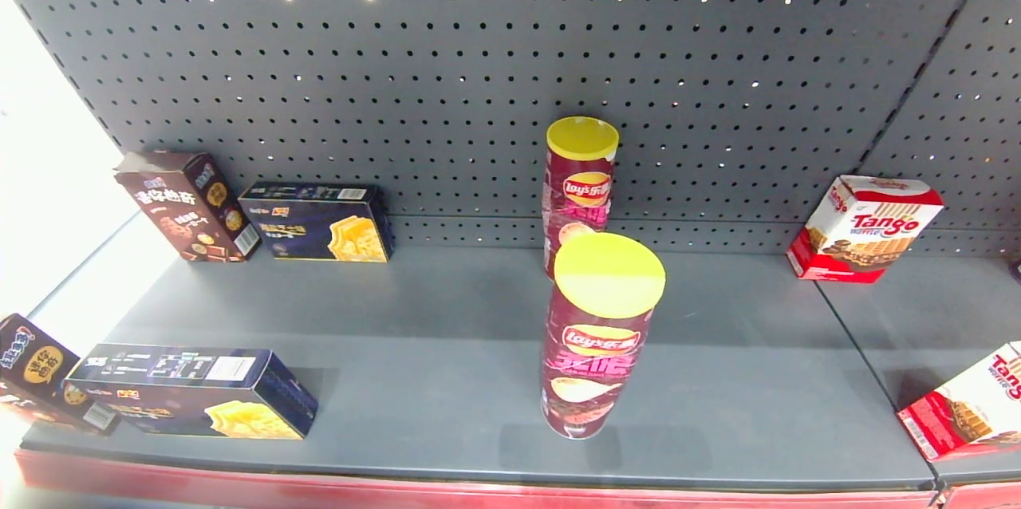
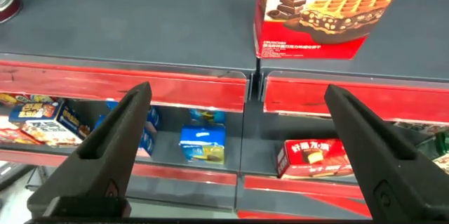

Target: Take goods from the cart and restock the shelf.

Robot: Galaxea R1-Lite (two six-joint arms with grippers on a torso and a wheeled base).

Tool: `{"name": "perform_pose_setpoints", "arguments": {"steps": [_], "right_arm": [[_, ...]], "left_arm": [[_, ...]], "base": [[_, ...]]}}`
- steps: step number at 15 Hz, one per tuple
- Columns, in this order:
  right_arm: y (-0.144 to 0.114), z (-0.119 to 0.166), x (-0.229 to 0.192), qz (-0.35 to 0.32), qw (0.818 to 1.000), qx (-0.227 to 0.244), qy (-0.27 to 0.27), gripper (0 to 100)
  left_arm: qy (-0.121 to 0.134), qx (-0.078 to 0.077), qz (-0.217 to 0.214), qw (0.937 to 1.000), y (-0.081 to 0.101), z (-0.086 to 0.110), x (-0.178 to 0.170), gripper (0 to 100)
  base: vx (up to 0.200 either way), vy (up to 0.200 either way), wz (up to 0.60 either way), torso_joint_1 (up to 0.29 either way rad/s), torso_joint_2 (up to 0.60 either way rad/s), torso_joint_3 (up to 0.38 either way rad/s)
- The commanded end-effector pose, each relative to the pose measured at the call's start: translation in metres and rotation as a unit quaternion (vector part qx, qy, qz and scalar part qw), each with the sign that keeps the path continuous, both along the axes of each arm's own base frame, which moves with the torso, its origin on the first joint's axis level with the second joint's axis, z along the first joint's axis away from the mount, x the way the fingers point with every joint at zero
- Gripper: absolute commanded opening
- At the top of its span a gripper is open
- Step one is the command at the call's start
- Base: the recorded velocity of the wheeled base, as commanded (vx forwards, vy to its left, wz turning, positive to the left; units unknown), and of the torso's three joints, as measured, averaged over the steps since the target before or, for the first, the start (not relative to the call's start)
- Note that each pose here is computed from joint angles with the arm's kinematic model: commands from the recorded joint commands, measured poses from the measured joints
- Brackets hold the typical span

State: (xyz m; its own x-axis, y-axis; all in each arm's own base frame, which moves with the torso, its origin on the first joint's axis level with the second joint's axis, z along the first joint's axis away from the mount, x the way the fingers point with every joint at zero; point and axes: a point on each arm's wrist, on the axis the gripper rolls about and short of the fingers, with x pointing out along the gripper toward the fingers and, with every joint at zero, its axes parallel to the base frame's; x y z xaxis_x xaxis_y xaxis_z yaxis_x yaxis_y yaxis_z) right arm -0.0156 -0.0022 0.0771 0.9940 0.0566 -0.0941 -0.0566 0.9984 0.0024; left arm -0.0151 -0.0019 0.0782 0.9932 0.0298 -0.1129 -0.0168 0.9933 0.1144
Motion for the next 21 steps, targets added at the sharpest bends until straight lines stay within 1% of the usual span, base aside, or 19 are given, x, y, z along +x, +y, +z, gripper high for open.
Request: {"name": "perform_pose_setpoints", "arguments": {"steps": [1,2,3,4,5,7,8,9,10,12,13,21], "right_arm": [[0.0018,-0.0006,-0.0031,-0.055,0.998,0.003,-0.019,100],[0.0019,-0.0017,-0.0064,-0.055,0.998,0.003,-0.04,100],[0.0018,-0.0016,-0.0066,-0.052,0.998,0.003,-0.042,100],[0.0018,-0.0014,-0.0067,-0.051,0.998,0.001,-0.044,100],[0.0018,-0.0016,-0.0067,-0.051,0.998,0.001,-0.043,100],[0.0018,-0.0016,-0.0066,-0.052,0.998,0.001,-0.042,100],[0.0018,-0.0016,-0.0066,-0.052,0.998,0.001,-0.042,100],[0.0018,-0.0016,-0.0067,-0.052,0.998,0.001,-0.043,100],[0.0018,-0.0016,-0.0066,-0.052,0.998,0.001,-0.042,100],[0.0018,-0.0016,-0.0066,-0.052,0.998,0.001,-0.042,100],[0.0018,-0.0016,-0.0066,-0.052,0.998,0.001,-0.042,100],[0.0018,-0.0016,-0.0066,-0.05,0.998,-0.004,-0.043,100]], "left_arm": [[-0.014,0.0,0.005,0.9999,-0.0002,-0.001,-0.0012,100],[-0.013,-0.004,-0.001,0.9999,-0.0004,-0.0011,-0.0012,100],[-0.013,-0.011,-0.012,0.9998,-0.0008,-0.0011,-0.0012,100],[-0.016,-0.02,-0.065,0.9975,-0.0008,-0.0012,-0.0021,100],[-0.02,-0.022,-0.084,0.996,0.0001,-0.0014,-0.0027,100],[-0.021,-0.017,-0.083,0.9962,-0.0001,-0.0014,-0.003,100],[-0.034,-0.018,-0.077,0.9963,-0.0002,-0.0019,-0.0049,100],[-0.041,-0.018,-0.075,0.9962,-0.0002,-0.0022,-0.006,100],[-0.055,-0.015,-0.069,0.996,-0.0003,-0.0026,-0.0079,100],[-0.055,-0.012,-0.056,0.9968,0.0002,-0.0026,-0.0079,100],[-0.055,-0.014,-0.052,0.997,0.0004,-0.0026,-0.0078,100],[-0.055,-0.017,-0.05,0.9971,0.0005,-0.0028,-0.0078,100]], "base": [[0.0,0.0,0.0,0.0,0.0,0.0],[0.0,0.0,0.0,0.0,0.0,0.0],[0.0,0.0,0.0,0.0,0.0,0.0],[0.0,0.0,0.0,0.0,0.0,0.0],[0.0,0.0,0.0,0.0,0.0,0.0],[0.0,0.0,0.0,0.0,0.0,0.0],[0.0,0.0,0.0,0.0,0.0,0.0],[0.0,0.0,0.0,0.0,0.0,0.0],[0.0,0.0,0.0,0.0,0.0,0.0],[0.0,0.0,0.0,0.0,0.0,0.0],[0.0,0.0,0.0,0.0,0.0,0.0],[0.0,0.0,0.0,0.0,0.0,0.0]]}}
